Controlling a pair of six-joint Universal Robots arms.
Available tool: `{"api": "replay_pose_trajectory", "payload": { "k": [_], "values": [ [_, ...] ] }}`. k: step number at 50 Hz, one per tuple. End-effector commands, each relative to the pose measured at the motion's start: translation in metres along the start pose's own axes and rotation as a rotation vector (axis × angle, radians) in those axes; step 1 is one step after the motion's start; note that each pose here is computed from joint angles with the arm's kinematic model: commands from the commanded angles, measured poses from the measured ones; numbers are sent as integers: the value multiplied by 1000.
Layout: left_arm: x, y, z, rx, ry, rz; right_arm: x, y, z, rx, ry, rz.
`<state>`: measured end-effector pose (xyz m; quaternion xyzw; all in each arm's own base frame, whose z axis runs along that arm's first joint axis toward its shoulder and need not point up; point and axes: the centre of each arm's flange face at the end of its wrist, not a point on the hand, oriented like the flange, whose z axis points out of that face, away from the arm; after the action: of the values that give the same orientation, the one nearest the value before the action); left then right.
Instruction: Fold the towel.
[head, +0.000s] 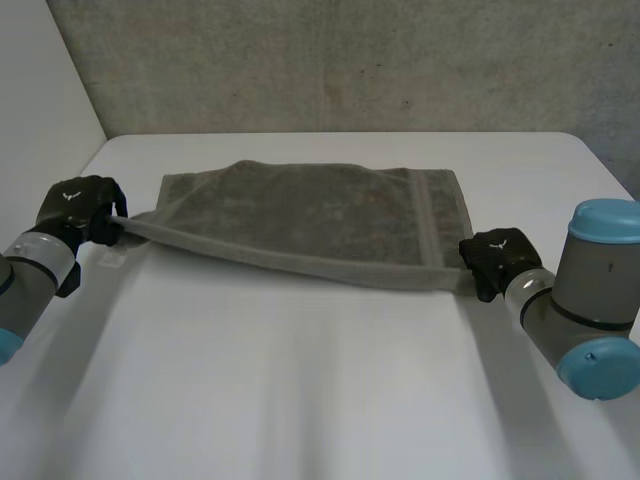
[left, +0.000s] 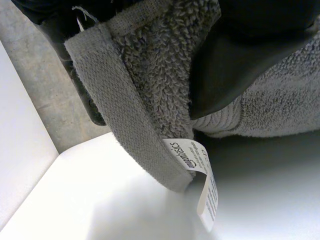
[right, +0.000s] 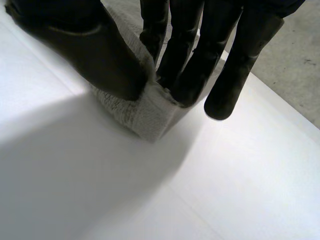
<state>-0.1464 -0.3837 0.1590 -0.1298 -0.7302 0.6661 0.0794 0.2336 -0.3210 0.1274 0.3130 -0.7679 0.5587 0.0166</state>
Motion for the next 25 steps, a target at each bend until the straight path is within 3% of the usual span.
{"api": "replay_pose_trajectory", "payload": {
  "k": [1, 13, 25],
  "values": [
    [3, -1, -4, -7, 7, 0, 23, -22, -7, 56, 53, 3],
    [25, -32, -46, -30, 49, -2, 58, -69, -65, 77, 60, 10],
    [41, -77, -105, 71, 121, 27, 107, -93, -119, 172, 117, -5]
  ]
}}
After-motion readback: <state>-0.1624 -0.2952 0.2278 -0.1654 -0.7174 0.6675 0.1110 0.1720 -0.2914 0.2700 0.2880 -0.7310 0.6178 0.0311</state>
